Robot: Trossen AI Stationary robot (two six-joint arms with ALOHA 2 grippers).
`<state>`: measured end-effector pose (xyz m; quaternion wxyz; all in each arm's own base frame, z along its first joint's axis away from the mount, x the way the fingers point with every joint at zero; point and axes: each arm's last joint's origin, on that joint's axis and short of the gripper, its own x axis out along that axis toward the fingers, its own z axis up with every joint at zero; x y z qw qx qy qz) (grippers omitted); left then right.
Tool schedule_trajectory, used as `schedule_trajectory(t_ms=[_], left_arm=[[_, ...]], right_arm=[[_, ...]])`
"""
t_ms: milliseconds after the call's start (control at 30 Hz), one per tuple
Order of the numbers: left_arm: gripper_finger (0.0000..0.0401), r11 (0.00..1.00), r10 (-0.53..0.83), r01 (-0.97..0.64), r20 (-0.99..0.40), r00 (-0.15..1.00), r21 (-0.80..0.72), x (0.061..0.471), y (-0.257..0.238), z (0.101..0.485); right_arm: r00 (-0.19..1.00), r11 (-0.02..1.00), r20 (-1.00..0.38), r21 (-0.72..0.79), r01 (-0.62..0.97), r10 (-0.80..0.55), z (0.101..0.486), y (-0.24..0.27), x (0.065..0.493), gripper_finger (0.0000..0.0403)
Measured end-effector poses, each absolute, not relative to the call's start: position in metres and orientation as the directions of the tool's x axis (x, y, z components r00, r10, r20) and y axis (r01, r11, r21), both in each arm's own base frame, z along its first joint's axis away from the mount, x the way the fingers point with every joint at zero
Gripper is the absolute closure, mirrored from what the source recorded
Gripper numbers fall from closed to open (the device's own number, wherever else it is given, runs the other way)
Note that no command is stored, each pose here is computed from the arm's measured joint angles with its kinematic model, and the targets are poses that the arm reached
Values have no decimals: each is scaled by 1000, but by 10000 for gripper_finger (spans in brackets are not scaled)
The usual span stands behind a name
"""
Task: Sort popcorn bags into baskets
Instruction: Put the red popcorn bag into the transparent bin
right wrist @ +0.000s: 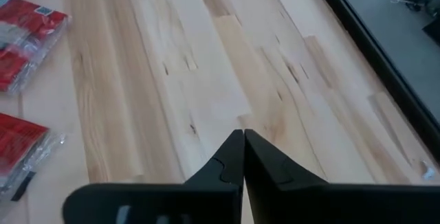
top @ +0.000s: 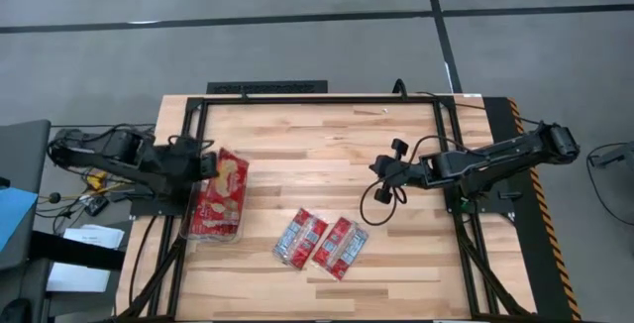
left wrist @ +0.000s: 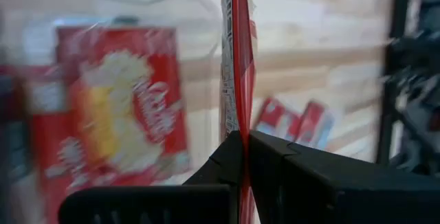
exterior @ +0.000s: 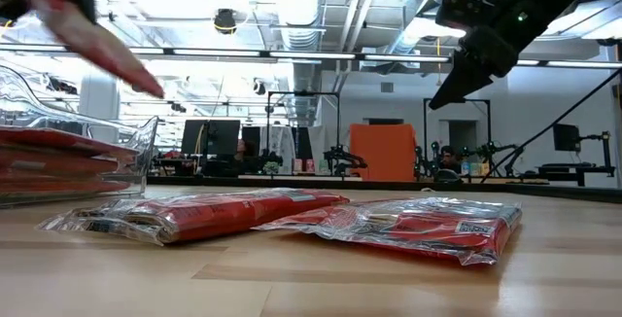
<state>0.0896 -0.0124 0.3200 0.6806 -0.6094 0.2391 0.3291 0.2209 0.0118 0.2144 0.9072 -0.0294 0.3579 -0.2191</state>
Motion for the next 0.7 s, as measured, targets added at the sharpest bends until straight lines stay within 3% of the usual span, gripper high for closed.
schedule_trajectory(t_ms=[300,500,700], left_arm=[[401,69,104,-802,-795,598,-594,79,-20,308],[401,-2,58,-816,-814,577,-579,89,-29,275],[401,-70,78,-853,-856,512,-517,85,-30,259]], right_arm=[[644,897,-638,-188,400,-421,214,12,221,373],[639,896,-643,-192,400,-423,214,12,220,385],[638,896,-644,-192,400,-423,214,11,220,368]])
